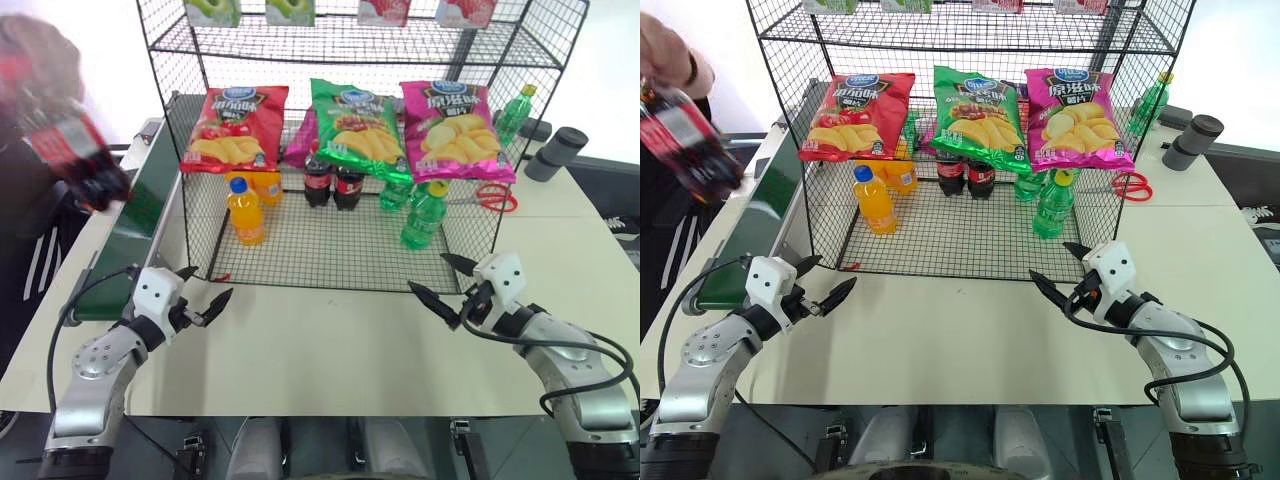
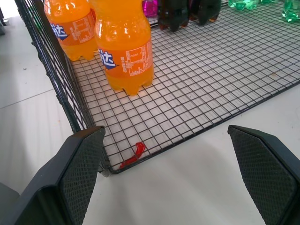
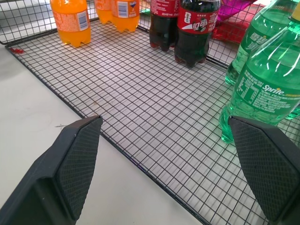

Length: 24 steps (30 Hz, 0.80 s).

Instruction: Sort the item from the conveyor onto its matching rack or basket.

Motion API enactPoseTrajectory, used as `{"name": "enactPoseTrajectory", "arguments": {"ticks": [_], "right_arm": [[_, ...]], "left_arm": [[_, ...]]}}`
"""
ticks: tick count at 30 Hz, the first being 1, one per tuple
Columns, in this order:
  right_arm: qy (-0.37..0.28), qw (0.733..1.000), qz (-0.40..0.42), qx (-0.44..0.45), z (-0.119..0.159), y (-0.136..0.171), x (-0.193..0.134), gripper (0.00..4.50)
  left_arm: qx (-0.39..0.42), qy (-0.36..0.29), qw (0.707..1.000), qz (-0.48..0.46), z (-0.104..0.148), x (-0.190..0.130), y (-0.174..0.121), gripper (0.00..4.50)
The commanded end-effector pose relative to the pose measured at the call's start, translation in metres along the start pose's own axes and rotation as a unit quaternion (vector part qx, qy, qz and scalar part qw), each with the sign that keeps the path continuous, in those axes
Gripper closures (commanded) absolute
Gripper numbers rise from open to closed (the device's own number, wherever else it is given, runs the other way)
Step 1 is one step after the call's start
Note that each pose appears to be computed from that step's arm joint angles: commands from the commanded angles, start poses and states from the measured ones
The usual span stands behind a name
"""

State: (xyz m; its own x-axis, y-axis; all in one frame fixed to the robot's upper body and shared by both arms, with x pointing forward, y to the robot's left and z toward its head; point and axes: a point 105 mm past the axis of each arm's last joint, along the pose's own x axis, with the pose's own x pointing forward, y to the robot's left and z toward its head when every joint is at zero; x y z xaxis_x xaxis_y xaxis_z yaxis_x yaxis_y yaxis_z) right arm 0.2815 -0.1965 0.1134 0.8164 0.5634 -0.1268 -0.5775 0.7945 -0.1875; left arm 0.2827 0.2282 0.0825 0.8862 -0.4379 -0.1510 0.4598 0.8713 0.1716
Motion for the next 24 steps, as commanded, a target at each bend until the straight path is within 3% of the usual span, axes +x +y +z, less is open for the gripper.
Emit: {"name": "enactPoseTrajectory", "arguments": {"ticks": [1,7,15,24], "right_arm": [[-0.031,0.999,0.0,-0.019,0.014,-0.002,0.005,0.05],[-0.041,0.999,0.01,-0.023,0.017,-0.004,0.016,0.05],[-0.066,0.997,0.038,-0.028,0.026,0.0,0.037,0.05],[-0.101,0.99,0.093,-0.023,0.042,0.036,0.054,0.05]], "left_arm": [[0.005,-0.039,0.999,0.035,0.023,-0.006,0.015,0.0],[-0.007,-0.062,0.995,0.08,0.035,-0.018,0.031,0.0],[-0.026,-0.082,0.971,0.221,0.035,-0.048,0.075,0.0],[-0.043,-0.084,0.952,0.291,0.024,-0.046,0.1,0.0]]}}
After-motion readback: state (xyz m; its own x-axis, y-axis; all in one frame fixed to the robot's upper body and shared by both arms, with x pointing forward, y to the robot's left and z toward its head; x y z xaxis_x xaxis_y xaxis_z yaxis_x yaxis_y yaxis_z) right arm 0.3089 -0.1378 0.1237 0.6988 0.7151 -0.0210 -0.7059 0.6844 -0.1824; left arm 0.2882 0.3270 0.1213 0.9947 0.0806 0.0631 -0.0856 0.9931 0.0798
